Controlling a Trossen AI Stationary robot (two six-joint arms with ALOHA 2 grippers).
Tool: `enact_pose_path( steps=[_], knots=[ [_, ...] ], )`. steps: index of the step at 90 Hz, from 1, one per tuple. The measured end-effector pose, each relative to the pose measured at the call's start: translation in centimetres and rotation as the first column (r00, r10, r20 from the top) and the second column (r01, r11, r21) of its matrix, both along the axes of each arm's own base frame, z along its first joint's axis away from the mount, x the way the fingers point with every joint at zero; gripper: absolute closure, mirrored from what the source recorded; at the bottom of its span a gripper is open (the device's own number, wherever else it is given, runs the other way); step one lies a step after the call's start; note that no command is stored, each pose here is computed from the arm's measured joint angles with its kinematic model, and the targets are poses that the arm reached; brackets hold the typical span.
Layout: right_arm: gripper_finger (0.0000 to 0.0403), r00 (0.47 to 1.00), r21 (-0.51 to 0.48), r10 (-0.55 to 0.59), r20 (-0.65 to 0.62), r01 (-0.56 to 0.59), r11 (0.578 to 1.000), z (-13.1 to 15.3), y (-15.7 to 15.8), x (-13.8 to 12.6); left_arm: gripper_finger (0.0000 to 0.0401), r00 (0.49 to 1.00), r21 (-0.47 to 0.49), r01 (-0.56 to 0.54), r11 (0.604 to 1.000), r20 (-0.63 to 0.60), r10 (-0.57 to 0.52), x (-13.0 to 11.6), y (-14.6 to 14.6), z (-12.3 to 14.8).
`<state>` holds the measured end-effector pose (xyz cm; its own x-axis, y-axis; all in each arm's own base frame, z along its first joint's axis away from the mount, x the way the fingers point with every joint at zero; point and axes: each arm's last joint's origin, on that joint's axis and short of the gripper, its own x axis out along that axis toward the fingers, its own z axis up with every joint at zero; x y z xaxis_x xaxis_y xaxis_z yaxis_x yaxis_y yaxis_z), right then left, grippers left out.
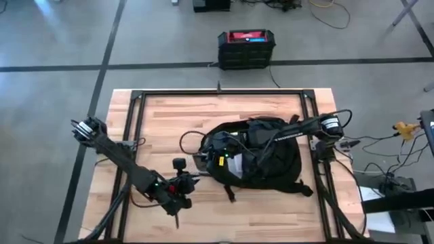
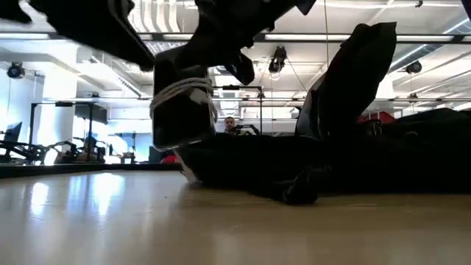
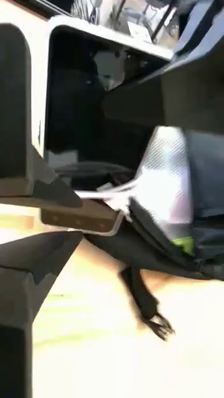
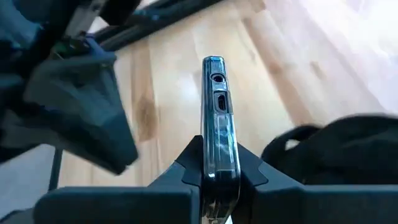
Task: Unpack backpack
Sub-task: Remove the white charger cable from the black phone
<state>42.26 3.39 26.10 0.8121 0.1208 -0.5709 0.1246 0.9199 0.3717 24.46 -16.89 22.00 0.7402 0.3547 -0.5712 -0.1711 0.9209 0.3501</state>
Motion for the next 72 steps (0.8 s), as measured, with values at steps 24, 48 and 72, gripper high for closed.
enact_pose_path(
  steps=[24,48,72],
  knots=[
    [0.0384,0.987,-0.078,0.152,0.047,-0.148,0.986,1.0,0.5,-0.3,0.0287,0.992,-0.107,-0.078,0.991,0.085,0.088,-3.8,2.5,-0.9],
    [0.0384,0.944,-0.19,0.318,0.09,-0.297,0.936,2.0,2.1,-0.9,0.0269,0.904,-0.282,0.13,0.951,0.429,0.004,-5.3,3.9,-3.8],
    [0.0384,0.937,-0.266,0.339,0.077,-0.309,0.913,1.9,2.5,-1.0,0.0275,0.818,-0.371,0.186,0.91,0.571,0.065,-5.7,4.8,-4.8]
  ],
)
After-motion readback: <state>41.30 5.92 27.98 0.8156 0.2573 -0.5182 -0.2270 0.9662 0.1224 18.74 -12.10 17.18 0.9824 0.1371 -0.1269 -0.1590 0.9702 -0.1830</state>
